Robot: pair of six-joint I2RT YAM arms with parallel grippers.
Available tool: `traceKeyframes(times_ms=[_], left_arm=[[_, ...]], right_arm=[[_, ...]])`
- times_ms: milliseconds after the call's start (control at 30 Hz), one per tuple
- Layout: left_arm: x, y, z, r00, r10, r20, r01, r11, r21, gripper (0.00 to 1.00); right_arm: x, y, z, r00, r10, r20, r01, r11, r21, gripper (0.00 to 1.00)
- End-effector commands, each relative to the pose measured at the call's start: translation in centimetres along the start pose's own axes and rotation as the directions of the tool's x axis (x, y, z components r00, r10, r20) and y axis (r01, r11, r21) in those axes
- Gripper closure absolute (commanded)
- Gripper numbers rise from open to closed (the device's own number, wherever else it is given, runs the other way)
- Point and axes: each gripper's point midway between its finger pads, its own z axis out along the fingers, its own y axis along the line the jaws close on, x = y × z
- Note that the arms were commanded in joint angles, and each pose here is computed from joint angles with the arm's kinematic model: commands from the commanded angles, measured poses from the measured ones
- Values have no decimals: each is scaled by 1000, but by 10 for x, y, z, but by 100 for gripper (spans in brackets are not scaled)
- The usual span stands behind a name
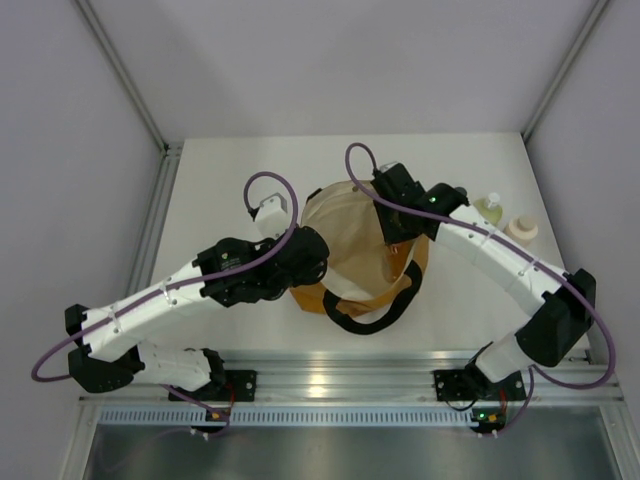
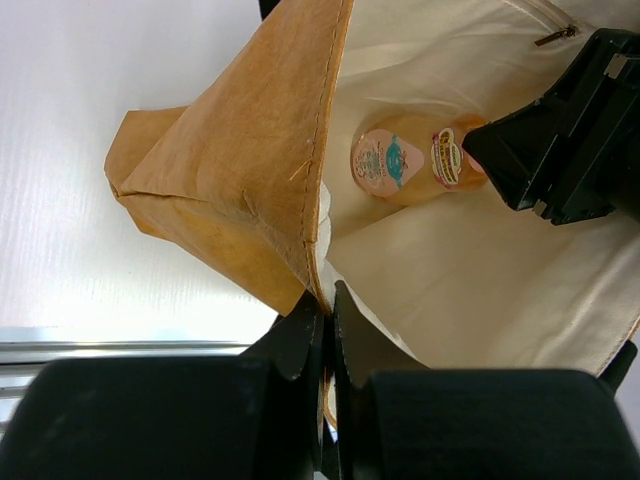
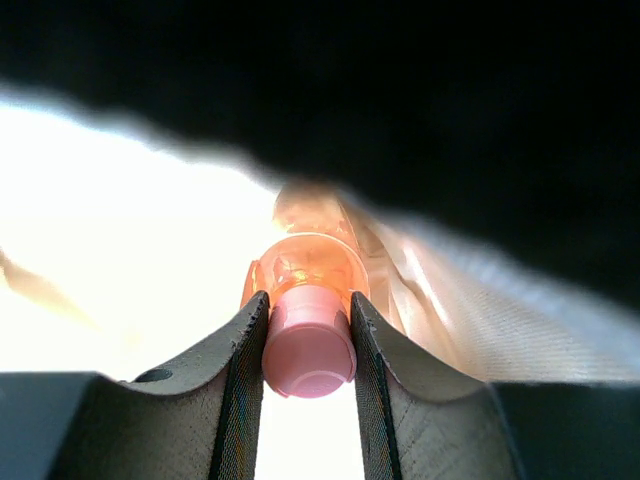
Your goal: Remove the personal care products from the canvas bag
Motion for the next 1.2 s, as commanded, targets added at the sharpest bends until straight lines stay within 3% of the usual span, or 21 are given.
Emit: traceKeyframes(times_ms=[0,800,1167], left_arm=[[-10,-19,-7,998,-51,22,50,997,62,100],[-5,6,4,998,-32,54,32,999,7,99],[-1,20,9,998,-22,63,24,1000,-20,94]], right_arm=[[-44,3,-36,982,63,178,-46,994,-98,100],[-97,28,-115,925,47,377,47,971,-236,100],[-110,51,-160,898,-69,436,186,955,-231,100]])
